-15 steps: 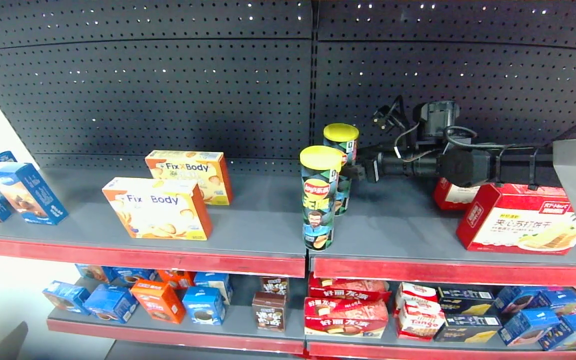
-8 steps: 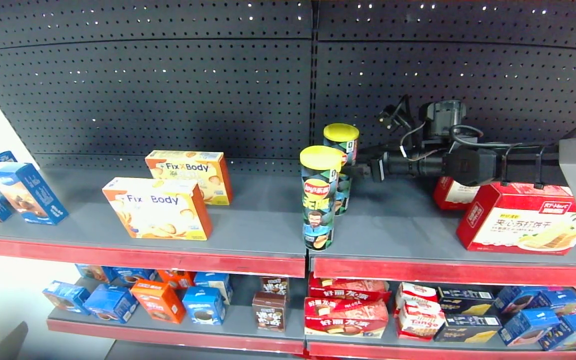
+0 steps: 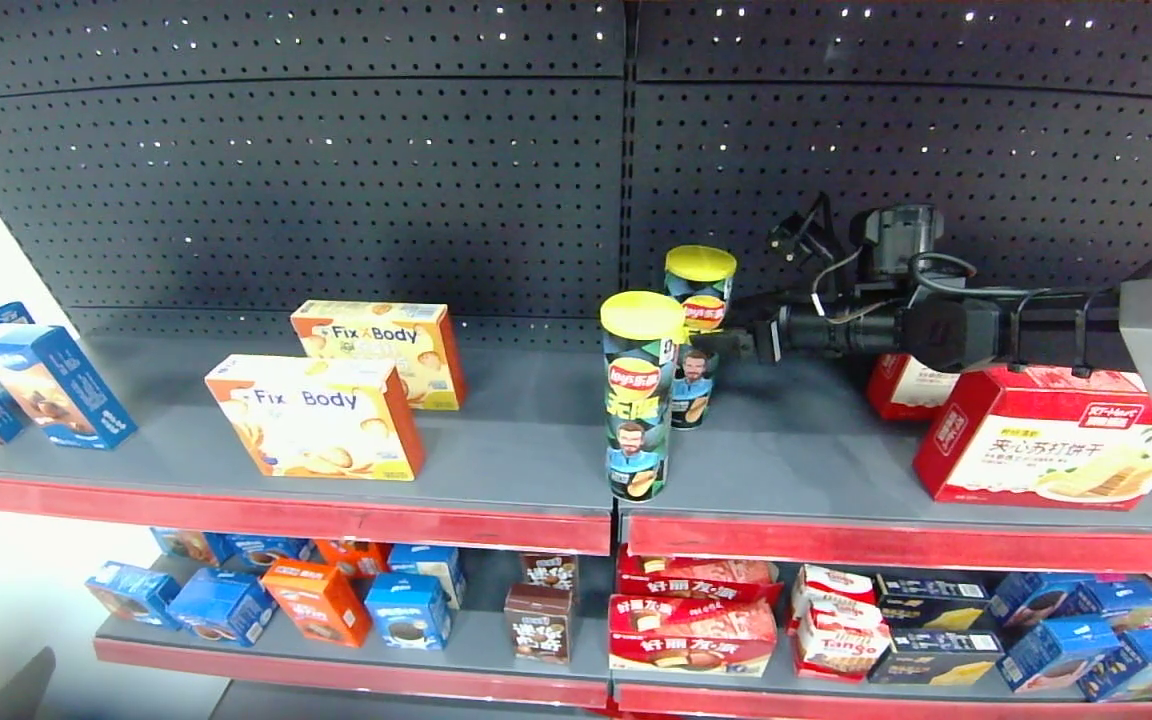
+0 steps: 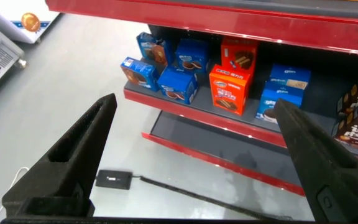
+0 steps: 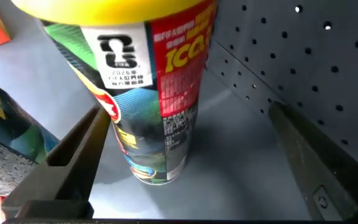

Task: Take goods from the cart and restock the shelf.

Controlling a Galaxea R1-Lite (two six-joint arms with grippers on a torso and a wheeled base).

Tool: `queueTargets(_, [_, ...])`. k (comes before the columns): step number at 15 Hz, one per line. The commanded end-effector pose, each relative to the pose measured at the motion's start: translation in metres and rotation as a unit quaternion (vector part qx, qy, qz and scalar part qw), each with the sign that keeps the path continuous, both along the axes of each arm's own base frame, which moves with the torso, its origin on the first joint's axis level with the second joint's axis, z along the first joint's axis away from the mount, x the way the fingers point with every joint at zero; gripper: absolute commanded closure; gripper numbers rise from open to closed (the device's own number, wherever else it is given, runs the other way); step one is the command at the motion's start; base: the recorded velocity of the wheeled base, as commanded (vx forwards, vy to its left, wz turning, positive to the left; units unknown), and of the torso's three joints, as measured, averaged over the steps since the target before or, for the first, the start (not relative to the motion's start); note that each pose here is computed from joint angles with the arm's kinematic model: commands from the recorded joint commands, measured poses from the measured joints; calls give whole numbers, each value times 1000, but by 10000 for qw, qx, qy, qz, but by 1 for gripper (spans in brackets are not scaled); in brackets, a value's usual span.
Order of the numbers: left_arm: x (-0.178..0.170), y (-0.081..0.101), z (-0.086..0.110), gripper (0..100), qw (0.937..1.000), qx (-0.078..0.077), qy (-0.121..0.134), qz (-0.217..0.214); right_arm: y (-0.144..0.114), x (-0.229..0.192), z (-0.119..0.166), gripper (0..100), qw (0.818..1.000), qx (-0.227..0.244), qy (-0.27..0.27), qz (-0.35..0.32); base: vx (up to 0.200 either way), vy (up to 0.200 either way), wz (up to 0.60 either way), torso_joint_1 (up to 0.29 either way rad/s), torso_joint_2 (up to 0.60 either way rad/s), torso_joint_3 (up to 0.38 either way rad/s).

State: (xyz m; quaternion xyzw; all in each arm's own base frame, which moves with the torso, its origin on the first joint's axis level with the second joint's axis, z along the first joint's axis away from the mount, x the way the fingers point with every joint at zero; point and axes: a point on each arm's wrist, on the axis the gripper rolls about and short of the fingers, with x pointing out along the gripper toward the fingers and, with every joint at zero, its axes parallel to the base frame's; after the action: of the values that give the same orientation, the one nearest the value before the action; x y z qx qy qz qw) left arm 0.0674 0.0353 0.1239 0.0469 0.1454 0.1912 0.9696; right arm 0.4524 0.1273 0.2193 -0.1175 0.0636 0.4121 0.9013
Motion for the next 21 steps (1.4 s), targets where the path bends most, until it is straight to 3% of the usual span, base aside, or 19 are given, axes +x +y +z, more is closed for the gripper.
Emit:
queueTargets(1, [0, 0, 0, 0, 10000, -4, 6, 18, -1, 0, 1, 0, 10000, 5, -17, -7, 0, 0, 0, 0, 0, 0])
queueTargets(7, [-2, 0, -4, 0, 10000, -38, 66, 18, 8, -23, 15, 0, 9999, 7, -13, 138, 0, 0, 0, 0, 0, 0])
queueTargets(15, [-2, -1, -5, 0, 10000, -44, 63, 20, -5, -68, 37, 0, 9999, 7, 36, 134, 0, 0, 0, 0, 0, 0])
queueTargets(18, [-2, -1, -4, 0, 10000, -29, 37, 12, -11, -107, 47, 0, 9998, -3, 118, 176, 0, 0, 0, 0, 0, 0])
queueTargets(21, [-2, -1, -4, 0, 10000, -36, 34, -9, -31, -171, 81, 0, 9997, 115, -179, -114, 0, 0, 0, 0, 0, 0])
